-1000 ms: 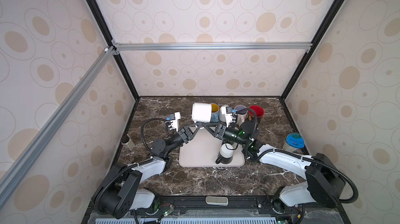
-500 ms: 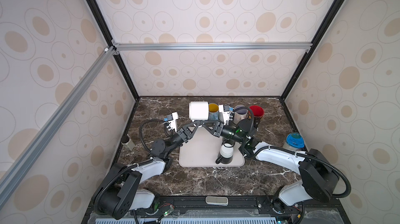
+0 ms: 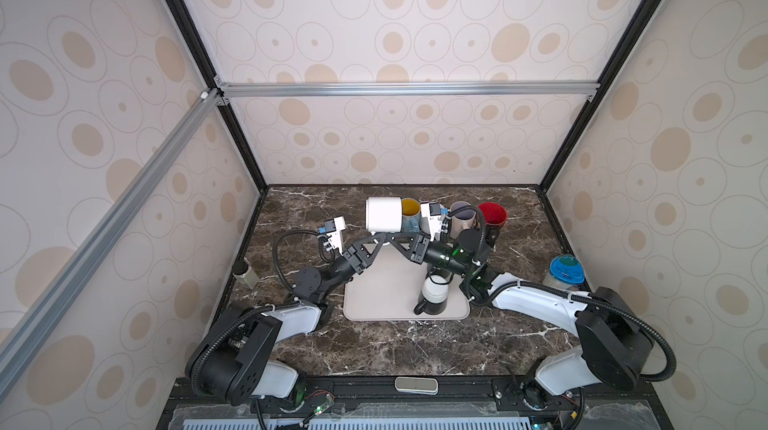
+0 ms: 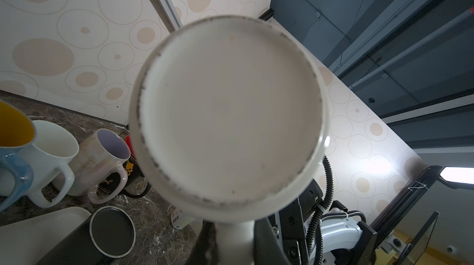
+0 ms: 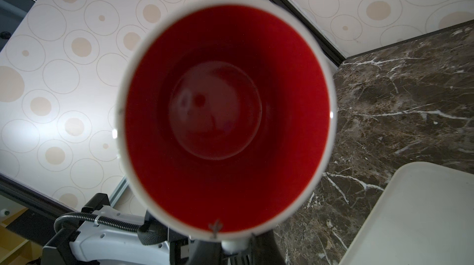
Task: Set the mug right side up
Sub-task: 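Grasp the red-lined white mug's body with the right gripper while the left holds it, then carry the white mug upright with the right gripper while the left releases and withdraws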
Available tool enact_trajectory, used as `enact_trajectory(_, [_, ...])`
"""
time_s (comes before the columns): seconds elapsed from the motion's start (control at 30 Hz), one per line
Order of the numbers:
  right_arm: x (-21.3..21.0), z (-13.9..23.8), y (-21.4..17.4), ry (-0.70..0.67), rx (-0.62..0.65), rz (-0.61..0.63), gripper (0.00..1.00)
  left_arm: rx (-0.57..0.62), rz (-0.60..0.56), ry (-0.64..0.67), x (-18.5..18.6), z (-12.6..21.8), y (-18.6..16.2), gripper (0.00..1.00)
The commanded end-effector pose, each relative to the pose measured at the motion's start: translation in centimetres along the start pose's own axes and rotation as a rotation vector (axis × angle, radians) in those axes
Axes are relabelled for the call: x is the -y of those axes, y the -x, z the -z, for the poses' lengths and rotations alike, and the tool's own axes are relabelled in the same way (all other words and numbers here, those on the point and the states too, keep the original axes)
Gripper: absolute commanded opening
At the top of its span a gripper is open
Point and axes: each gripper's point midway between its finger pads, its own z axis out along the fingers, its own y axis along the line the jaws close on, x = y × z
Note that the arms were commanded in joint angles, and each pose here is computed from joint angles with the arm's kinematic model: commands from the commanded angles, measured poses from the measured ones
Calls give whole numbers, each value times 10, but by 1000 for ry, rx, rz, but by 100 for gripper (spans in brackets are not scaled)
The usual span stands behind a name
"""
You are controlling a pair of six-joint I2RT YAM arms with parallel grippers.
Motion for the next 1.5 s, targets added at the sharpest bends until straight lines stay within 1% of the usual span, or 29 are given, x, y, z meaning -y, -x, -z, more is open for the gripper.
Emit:
enact_trajectory(0.0, [-25, 7, 12, 50, 49, 74, 0, -60, -46, -93, 26, -3, -9, 38])
enact_trajectory(0.07, [-25, 10, 12, 41, 49, 82, 0, -53, -57, -79, 24, -2, -7, 45])
enact_trajectory(0.13, [-24, 12, 11, 25, 47, 84, 0, -50, -60, -67, 23, -1, -5, 48])
enact_trajectory(0.2, [-22, 13, 11, 5, 43, 89, 0, -47, -65, -54, 20, 0, -3, 55])
enact_trajectory(0.27, [-20, 13, 11, -12, 41, 95, 0, -41, -69, -23, 14, 3, -1, 63])
enact_trajectory(0.3, [-20, 14, 11, -17, 41, 98, 0, -36, -74, -4, 11, 6, -1, 71])
enact_trajectory(0.37, [-21, 14, 13, -27, 39, 105, 0, -25, -85, 67, -3, 12, 1, 97])
enact_trajectory(0.4, [-21, 14, 14, -32, 38, 109, 0, -24, -96, 103, -9, 15, 1, 100])
enact_trajectory(0.43, [-21, 13, 14, -38, 31, 114, 0, -24, -101, 169, -21, 17, 2, 100])
enact_trajectory(0.5, [-22, 11, 14, -46, 16, 120, 0, -27, -156, 312, -40, 22, 6, 100])
enact_trajectory(0.57, [-19, 9, 14, -74, -4, 117, 0, -20, -235, 524, -64, 35, 17, 100])
enact_trajectory(0.63, [-13, 7, 16, -120, -16, 123, 0, -4, -327, 703, -76, 52, 32, 100])
enact_trajectory(0.7, [-4, 4, 16, -178, -42, 130, 0, 27, -416, 819, -78, 71, 44, 100])
enact_trajectory(0.77, [6, -1, 14, -226, -75, 138, 0, 82, -453, 861, -72, 84, 53, 100])
enact_trajectory(0.8, [10, -5, 14, -250, -90, 138, 0, 125, -456, 857, -67, 89, 57, 100])
enact_trajectory(0.87, [18, -12, 11, -286, -131, 139, 0, 184, -425, 827, -59, 95, 58, 100])
enact_trajectory(0.93, [27, -18, 10, -335, -159, 140, 0, 195, -401, 822, -56, 98, 57, 100])
enact_trajectory(1.0, [35, -24, 10, -389, -180, 159, 0, 159, -398, 869, -61, 100, 55, 100])
enact_trajectory(1.07, [44, -29, 10, -456, -214, 182, 0, 85, -412, 917, -68, 103, 48, 100])
enact_trajectory(1.1, [48, -32, 11, -486, -220, 202, 0, 55, -427, 919, -70, 103, 44, 100])
enact_trajectory(1.17, [60, -34, 16, -580, -228, 235, 0, 28, -439, 937, -76, 108, 38, 100])
enact_trajectory(1.23, [73, -35, 21, -663, -230, 250, 0, -2, -440, 993, -85, 116, 33, 100])
enact_trajectory(1.33, [88, -39, 28, -755, -231, 278, 0, -68, -432, 1057, -99, 123, 22, 100])
enact_trajectory(1.47, [105, -47, 36, -844, -250, 321, 0, -117, -448, 1076, -102, 124, 10, 100])
